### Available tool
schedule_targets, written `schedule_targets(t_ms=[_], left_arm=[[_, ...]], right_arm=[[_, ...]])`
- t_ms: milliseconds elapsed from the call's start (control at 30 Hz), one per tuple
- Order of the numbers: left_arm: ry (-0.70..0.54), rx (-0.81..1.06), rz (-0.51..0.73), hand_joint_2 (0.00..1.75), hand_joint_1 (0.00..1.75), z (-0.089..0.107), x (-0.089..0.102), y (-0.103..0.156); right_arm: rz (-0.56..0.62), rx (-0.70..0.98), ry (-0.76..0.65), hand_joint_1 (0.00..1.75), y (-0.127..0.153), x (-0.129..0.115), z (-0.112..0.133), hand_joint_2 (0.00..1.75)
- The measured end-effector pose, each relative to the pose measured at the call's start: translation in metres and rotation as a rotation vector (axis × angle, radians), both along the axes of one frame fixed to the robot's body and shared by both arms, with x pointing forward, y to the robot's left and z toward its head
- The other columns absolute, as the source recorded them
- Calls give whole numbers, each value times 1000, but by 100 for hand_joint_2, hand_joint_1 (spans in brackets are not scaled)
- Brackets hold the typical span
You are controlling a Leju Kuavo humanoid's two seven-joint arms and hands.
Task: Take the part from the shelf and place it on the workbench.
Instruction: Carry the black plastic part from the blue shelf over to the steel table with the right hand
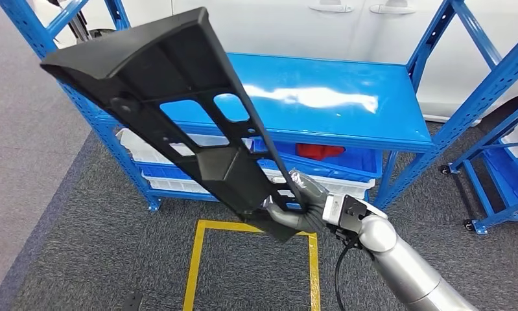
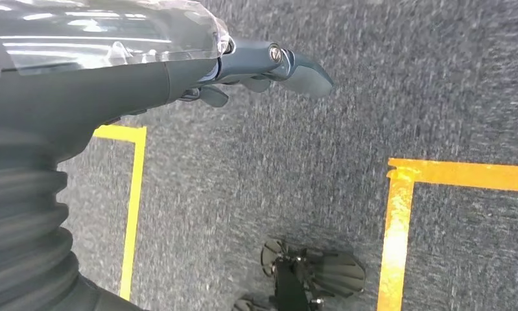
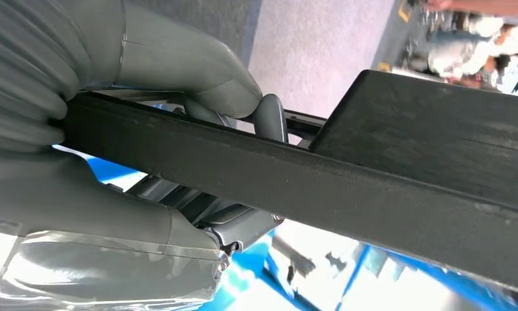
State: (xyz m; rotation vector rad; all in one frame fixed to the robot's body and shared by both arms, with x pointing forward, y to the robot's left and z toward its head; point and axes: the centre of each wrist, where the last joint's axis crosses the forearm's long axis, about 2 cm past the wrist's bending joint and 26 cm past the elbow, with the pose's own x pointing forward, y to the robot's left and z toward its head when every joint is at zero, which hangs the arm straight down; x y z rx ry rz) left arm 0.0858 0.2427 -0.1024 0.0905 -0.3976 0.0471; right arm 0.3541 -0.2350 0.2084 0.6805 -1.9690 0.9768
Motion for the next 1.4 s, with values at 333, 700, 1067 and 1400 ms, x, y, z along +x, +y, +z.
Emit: schedule_targets(t_ms=[333,700,1067,1400], left_arm=[[-13,2,-61,175,0,5,20,-6],[0,-2,26,175,0,0,0,-1],[-11,-3,26,175,0,0,-1,-1],[-15,5,21,175,0,0,-1,0]], right_arm=[[-73,-3,8,155,-39,-15,-10,175],[2,-4,6,155,-16,3,2,175],[22,1,5,155,2,4,-1,175],[26,4,10,155,1,4,-1,175]])
